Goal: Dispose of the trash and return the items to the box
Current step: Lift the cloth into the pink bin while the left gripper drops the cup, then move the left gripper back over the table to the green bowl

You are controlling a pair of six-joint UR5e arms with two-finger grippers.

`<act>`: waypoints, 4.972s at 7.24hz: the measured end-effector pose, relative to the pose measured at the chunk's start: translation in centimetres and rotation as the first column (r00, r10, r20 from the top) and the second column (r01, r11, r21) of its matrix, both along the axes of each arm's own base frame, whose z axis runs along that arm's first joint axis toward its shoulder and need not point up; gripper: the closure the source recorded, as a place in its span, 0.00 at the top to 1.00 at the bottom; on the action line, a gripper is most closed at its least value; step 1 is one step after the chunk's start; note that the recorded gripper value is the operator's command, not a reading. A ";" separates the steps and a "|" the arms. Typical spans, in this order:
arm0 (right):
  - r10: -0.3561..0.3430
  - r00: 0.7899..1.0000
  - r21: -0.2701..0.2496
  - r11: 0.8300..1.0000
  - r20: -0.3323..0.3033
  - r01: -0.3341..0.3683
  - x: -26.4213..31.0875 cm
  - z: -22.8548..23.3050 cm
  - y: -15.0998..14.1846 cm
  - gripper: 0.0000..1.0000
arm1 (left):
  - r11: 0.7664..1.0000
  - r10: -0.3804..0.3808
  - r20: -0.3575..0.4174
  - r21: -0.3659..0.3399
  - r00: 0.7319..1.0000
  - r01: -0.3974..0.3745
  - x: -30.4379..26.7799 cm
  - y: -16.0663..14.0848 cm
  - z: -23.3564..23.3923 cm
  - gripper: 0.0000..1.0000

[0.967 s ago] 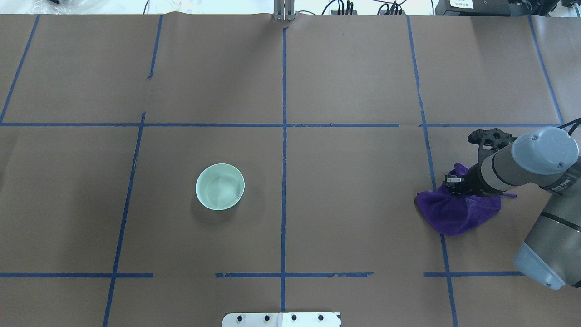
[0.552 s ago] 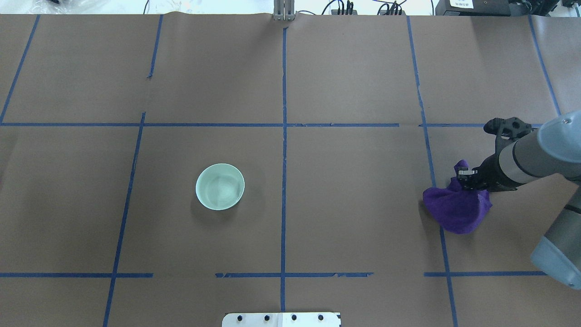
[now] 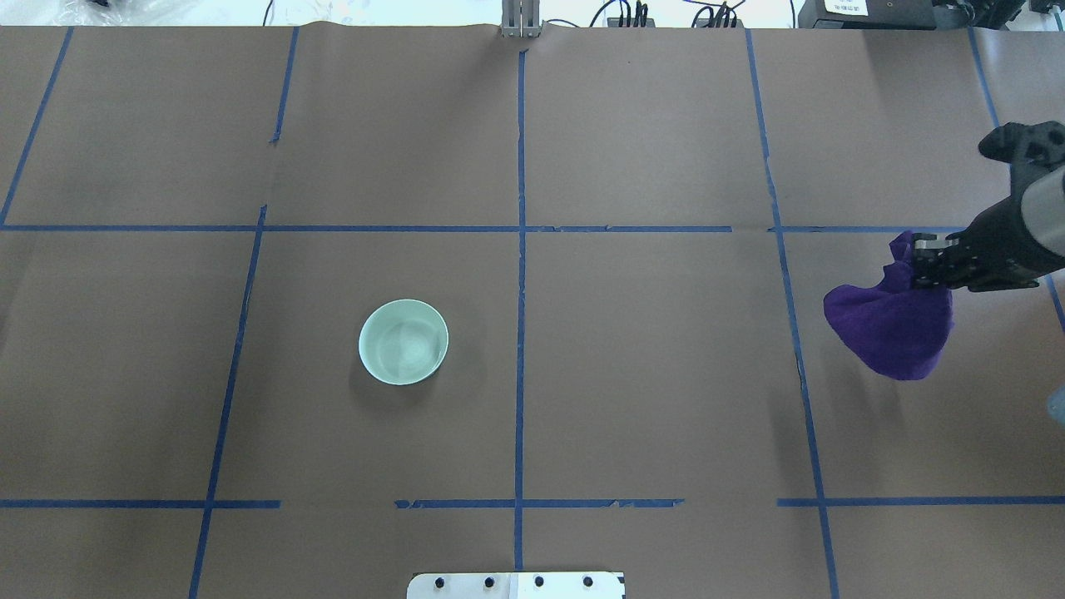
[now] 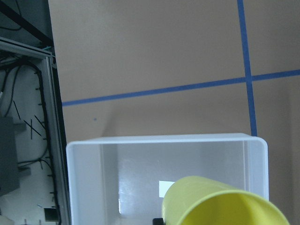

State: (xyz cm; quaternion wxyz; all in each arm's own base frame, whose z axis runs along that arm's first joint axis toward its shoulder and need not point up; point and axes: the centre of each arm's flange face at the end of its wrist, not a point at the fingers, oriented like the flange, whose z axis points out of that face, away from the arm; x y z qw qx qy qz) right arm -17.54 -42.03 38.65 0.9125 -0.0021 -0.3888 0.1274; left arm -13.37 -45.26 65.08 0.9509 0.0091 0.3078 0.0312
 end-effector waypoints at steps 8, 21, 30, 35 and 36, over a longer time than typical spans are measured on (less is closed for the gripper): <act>0.066 0.997 0.148 0.986 0.051 -0.073 14.0 -0.8 -1.3 0.00 | 0.994 0.075 -0.155 0.093 0.985 -0.061 8.7 6.7 11.4 0.00; 0.029 0.999 0.251 0.968 -0.046 -0.017 20.7 3.5 0.7 0.00 | 0.950 0.190 -0.142 0.276 0.971 -0.146 12.4 3.5 9.1 1.00; -0.197 0.928 0.270 0.919 -0.315 0.287 32.3 19.8 1.4 0.00 | 0.957 -0.091 -0.217 0.250 0.972 0.145 14.6 -2.1 -17.6 1.00; -0.219 0.916 0.296 0.899 -0.335 0.323 32.9 34.4 1.9 0.36 | 0.988 -0.081 -0.432 0.086 0.898 0.130 32.2 2.2 -23.3 1.00; -0.215 0.918 0.292 0.902 -0.332 0.317 32.9 35.8 2.1 0.99 | 0.990 -0.087 -0.454 0.058 0.887 0.127 34.8 3.2 -24.8 1.00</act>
